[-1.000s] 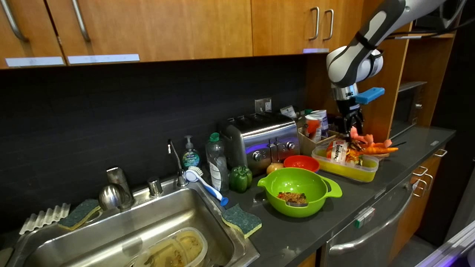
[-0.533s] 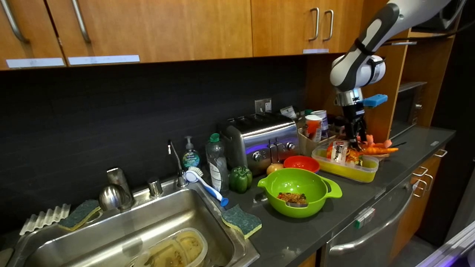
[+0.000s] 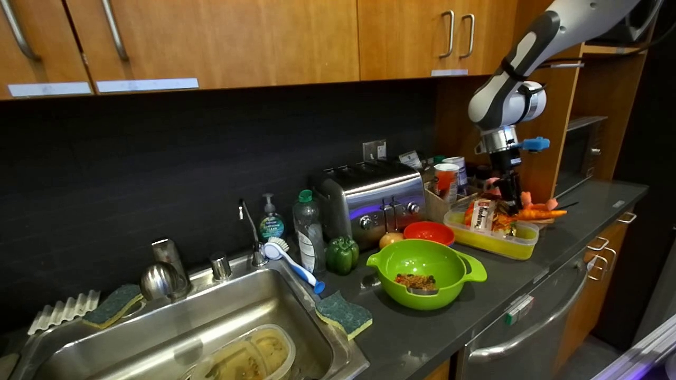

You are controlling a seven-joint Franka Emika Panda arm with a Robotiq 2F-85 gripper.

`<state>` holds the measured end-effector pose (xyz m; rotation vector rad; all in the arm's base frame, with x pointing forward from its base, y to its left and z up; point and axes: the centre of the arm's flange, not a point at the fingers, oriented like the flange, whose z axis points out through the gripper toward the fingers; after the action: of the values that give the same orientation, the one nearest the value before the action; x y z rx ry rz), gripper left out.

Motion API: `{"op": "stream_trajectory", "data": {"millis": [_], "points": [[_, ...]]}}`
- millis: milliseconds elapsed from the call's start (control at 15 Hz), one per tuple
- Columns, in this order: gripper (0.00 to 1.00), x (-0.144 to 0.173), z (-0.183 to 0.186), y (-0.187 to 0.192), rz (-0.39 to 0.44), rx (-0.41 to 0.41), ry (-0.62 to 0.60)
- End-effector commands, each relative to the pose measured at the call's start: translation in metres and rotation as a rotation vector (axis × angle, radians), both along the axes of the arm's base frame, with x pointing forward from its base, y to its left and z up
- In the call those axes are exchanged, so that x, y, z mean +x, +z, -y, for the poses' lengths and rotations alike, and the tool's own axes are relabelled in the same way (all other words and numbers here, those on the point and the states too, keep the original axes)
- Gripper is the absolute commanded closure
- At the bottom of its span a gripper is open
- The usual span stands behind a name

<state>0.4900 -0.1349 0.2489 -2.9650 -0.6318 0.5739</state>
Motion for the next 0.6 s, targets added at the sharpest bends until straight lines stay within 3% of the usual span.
{"op": "stream_trajectory", "data": {"millis": [0,200,267,333,400,533], "points": [[0.76,0.0057,0.0045,0.0059,-0.010,0.038,0.018],[0.98,0.0063,0.0055,0.0083,0.000,0.041,0.032],[0.99,0.0062,0.0058,0.0084,0.005,0.039,0.037],[0.62,0.0067,0.0059,0.0082,0.009,0.035,0.037],[0.66,0.0069,0.0057,0.0083,0.008,0.035,0.038],[0.61,0.0087,0.0056,0.0088,0.010,0.029,0.037]]}}
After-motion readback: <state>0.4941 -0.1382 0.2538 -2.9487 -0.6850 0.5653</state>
